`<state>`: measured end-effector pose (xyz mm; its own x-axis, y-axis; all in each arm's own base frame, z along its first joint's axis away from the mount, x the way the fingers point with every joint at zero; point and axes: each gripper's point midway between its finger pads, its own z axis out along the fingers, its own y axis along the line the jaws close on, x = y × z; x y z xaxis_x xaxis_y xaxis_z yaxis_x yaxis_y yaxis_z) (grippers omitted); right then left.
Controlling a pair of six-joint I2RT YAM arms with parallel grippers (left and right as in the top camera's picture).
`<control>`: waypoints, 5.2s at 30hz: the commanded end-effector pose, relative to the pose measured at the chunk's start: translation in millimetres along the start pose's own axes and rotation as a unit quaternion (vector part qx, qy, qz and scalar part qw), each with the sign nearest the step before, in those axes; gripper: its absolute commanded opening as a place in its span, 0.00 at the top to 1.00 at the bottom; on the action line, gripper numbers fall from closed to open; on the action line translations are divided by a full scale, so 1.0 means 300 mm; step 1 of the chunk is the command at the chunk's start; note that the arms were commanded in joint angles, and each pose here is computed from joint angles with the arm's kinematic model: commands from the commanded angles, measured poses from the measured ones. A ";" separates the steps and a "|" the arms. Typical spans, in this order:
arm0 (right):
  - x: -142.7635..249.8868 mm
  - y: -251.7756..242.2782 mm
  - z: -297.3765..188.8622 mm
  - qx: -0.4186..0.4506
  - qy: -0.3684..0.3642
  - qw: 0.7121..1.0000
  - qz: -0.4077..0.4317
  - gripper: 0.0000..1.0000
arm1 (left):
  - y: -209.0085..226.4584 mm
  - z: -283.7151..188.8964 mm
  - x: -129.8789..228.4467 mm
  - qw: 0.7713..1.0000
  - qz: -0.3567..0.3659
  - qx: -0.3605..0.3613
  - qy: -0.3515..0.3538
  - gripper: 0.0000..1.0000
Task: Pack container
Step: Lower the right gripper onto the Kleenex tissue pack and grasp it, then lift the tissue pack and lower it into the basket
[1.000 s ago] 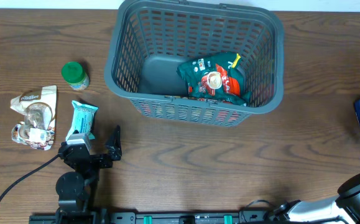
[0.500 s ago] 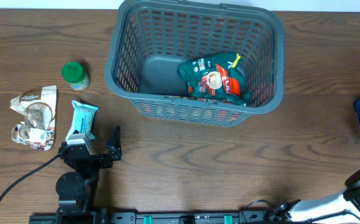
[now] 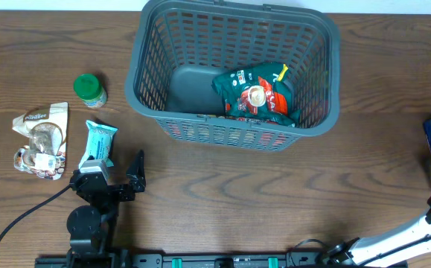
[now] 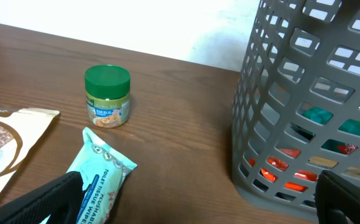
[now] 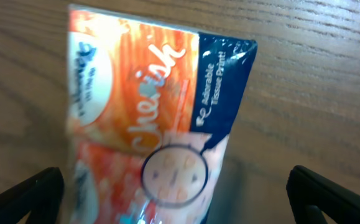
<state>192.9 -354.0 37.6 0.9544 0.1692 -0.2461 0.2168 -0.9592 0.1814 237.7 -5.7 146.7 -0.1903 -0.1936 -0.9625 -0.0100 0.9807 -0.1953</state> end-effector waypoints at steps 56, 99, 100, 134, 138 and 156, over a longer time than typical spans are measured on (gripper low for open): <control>-0.013 -0.025 0.151 0.037 -0.026 0.999 -0.016 0.01 | 0.010 0.008 0.039 1.000 0.002 -0.004 0.012 0.02; 0.420 0.172 -0.655 -0.226 0.216 0.872 -0.376 0.99 | 0.010 0.008 0.039 1.000 0.002 -0.004 0.012 0.02; 0.448 0.166 -0.737 -0.253 0.221 0.858 -0.388 0.99 | 0.010 0.008 0.039 1.000 0.002 -0.004 0.012 0.01; 0.784 -0.976 -1.724 -0.534 0.241 0.530 -0.613 0.99 | 0.010 0.008 0.039 1.000 0.002 -0.004 0.012 0.01; 0.791 -1.039 -1.688 -0.519 0.235 0.521 -0.636 0.99 | 0.010 0.008 0.039 1.000 0.002 -0.004 0.012 0.02; 0.774 -1.185 -1.658 -0.537 0.127 0.336 -0.763 0.99 | 0.010 0.008 0.039 1.000 0.002 -0.004 0.012 0.01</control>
<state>441.3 136.3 380.7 -0.4697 0.5056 -0.7237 0.3620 0.8580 0.3645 237.7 -5.7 146.7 -0.1903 -0.1940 -0.9624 -0.0101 0.9806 -0.1956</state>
